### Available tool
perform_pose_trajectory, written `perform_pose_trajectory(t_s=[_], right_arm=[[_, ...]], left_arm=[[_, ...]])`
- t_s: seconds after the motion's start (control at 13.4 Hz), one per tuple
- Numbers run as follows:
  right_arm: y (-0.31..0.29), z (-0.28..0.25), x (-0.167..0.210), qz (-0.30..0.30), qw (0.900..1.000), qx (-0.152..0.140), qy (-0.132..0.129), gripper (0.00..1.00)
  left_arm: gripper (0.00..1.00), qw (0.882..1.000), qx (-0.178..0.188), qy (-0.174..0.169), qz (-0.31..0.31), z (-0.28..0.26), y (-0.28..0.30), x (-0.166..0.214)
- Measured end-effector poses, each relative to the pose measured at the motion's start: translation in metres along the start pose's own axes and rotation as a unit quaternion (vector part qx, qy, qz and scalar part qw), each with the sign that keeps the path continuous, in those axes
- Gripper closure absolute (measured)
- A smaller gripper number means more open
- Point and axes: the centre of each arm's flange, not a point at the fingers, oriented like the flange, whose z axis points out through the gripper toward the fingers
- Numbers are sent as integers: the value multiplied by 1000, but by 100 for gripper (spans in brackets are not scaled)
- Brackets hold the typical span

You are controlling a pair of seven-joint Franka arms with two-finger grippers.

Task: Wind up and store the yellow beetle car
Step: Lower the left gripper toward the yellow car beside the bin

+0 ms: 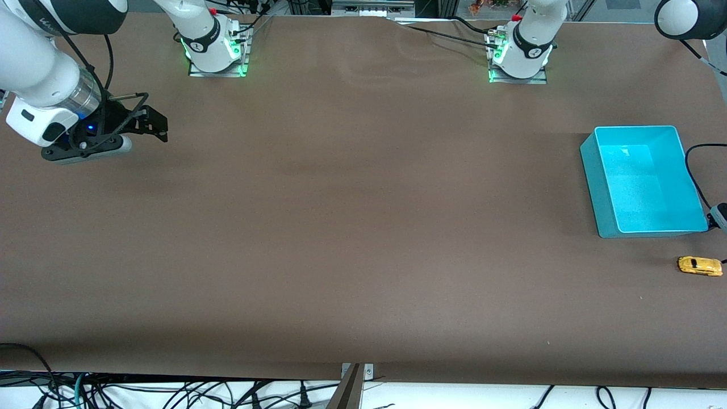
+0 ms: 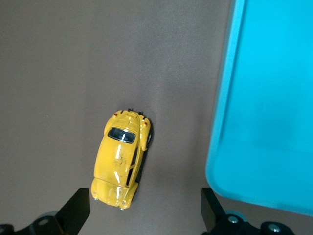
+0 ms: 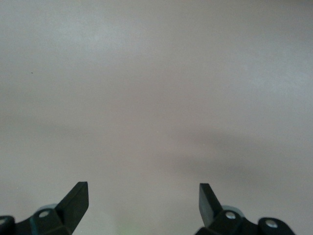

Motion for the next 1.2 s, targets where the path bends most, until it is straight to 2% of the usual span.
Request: perform_pose_trajectory(t_s=[0.37,1.2], right_arm=[[1,4,2,2,1000,1,-4,0],[3,17,8,2,1000,6,-13,0]], left_arm=[[0,1000,23,2,11,-7,-15,7],[0,999,33,12,16,21,-15,12]])
